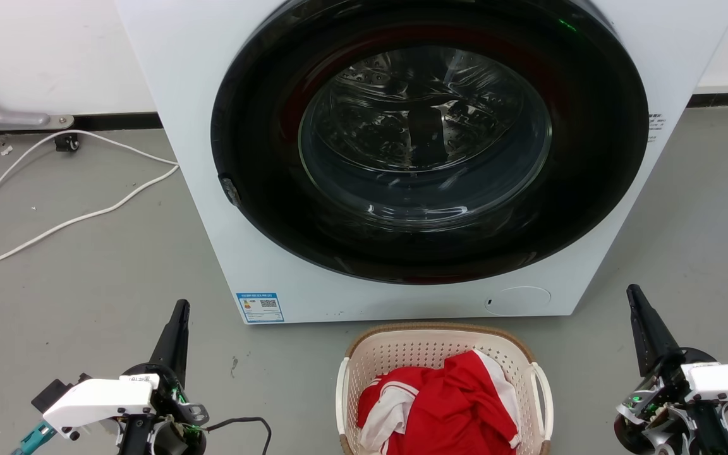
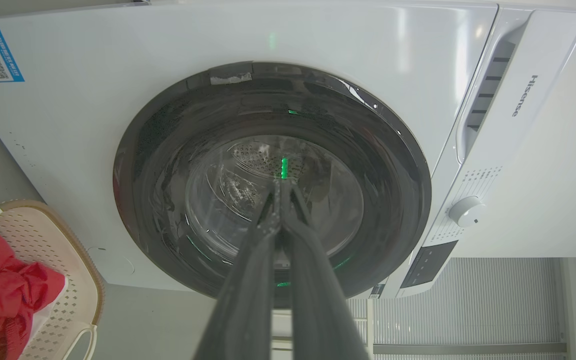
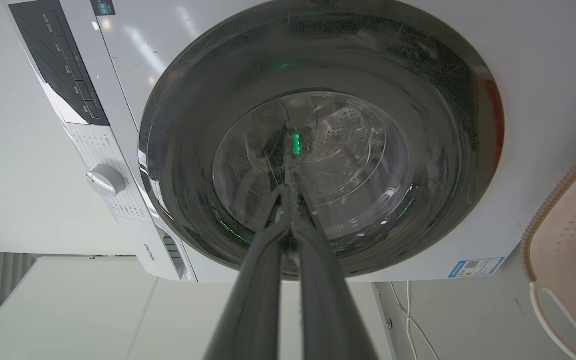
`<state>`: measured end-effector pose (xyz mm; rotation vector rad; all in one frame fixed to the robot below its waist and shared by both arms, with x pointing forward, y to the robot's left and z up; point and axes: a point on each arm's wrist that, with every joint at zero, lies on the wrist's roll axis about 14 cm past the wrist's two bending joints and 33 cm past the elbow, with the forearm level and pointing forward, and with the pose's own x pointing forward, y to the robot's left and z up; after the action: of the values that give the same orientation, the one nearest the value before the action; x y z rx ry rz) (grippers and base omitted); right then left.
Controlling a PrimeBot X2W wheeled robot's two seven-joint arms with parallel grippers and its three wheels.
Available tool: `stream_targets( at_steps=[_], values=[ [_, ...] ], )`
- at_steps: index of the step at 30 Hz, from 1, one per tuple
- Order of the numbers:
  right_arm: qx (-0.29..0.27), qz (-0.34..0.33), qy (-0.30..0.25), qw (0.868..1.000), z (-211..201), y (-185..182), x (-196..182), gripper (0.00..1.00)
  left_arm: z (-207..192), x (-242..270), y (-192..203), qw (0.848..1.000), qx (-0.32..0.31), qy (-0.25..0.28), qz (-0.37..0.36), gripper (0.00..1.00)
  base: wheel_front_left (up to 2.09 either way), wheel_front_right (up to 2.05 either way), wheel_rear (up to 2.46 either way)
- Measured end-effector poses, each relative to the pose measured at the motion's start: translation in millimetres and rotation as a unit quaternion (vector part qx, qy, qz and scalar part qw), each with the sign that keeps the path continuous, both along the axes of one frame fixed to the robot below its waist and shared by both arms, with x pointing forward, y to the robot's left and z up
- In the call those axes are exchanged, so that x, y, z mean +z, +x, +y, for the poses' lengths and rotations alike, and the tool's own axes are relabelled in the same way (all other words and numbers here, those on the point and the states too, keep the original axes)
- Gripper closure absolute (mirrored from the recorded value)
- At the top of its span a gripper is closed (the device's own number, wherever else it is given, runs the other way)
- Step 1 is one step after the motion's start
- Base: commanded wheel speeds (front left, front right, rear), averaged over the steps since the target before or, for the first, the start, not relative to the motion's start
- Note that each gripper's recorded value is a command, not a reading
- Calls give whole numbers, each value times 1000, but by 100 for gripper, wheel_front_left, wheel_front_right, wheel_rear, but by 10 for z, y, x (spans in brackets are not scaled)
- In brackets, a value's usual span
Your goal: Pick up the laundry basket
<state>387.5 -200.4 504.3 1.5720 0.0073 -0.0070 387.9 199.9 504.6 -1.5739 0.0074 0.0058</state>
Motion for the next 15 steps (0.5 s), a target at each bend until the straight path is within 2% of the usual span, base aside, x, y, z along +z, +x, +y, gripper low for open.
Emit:
stream_targets(
  at_steps=[15],
  values=[
    [0, 0, 0, 1000, -1, 0, 0, 100, 0, 0, 0, 1000, 0, 0, 0, 100, 0, 0, 0]
  ],
)
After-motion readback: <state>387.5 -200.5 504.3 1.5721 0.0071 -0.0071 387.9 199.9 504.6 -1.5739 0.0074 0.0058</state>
